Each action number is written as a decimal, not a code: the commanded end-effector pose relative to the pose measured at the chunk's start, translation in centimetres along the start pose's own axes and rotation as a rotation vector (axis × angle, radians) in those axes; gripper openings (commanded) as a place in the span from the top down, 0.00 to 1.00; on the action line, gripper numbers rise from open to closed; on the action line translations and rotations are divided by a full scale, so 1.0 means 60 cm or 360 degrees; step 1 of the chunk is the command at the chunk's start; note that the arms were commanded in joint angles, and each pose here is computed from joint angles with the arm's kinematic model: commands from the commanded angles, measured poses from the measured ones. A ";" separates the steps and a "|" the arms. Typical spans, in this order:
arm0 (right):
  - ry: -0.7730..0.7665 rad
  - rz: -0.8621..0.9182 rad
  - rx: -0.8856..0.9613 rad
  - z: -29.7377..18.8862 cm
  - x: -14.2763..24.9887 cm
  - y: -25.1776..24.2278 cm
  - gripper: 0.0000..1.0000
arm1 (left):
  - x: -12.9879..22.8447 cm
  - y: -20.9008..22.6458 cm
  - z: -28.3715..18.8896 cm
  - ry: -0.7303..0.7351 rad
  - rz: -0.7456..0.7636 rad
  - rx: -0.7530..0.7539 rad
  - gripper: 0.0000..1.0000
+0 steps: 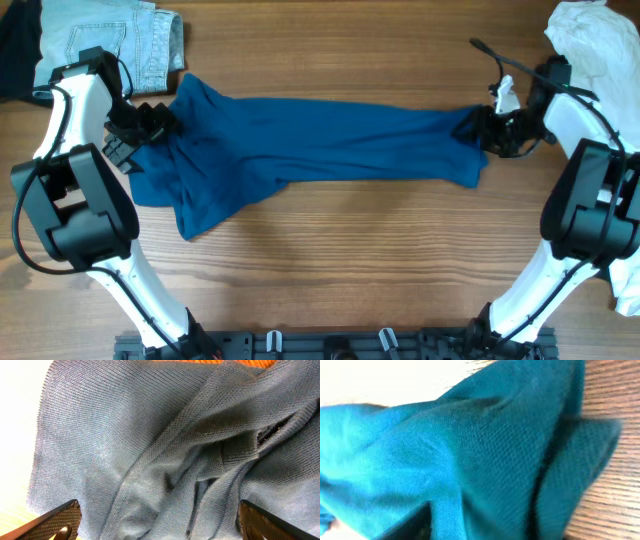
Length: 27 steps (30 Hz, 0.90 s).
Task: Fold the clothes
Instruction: 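Grasp the shirt's right end with the right gripper and pull right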
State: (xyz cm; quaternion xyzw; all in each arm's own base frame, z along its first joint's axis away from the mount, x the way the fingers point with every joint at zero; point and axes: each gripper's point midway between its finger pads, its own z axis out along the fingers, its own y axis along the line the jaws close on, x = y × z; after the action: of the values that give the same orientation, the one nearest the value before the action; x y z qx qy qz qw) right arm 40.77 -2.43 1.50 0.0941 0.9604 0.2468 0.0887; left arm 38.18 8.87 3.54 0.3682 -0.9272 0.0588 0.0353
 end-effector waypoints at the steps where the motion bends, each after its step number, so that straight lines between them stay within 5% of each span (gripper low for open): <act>1: 0.0044 0.0108 0.0110 0.017 0.011 -0.025 0.78 | 0.001 0.005 -0.010 -0.0028 0.0011 -0.0021 0.00; 3: 0.0040 0.0166 0.0197 0.015 0.011 -0.042 0.95 | 0.002 0.006 -0.010 -0.0024 0.0011 -0.0026 0.00; 16: -0.0130 0.0369 0.0939 -0.075 -0.013 -0.145 0.96 | 0.010 0.010 -0.010 0.0008 0.0007 -0.0042 0.00; 27: -0.0344 0.0266 0.1000 -0.164 -0.044 -0.076 0.96 | 0.011 0.011 -0.010 0.0013 0.0006 -0.0044 0.00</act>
State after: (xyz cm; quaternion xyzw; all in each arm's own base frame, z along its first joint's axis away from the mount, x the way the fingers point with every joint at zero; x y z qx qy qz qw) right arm 39.33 -11.37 4.27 0.2215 0.9704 -0.0378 0.0884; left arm 37.43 8.79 3.58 0.3688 -0.9266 0.0535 0.0501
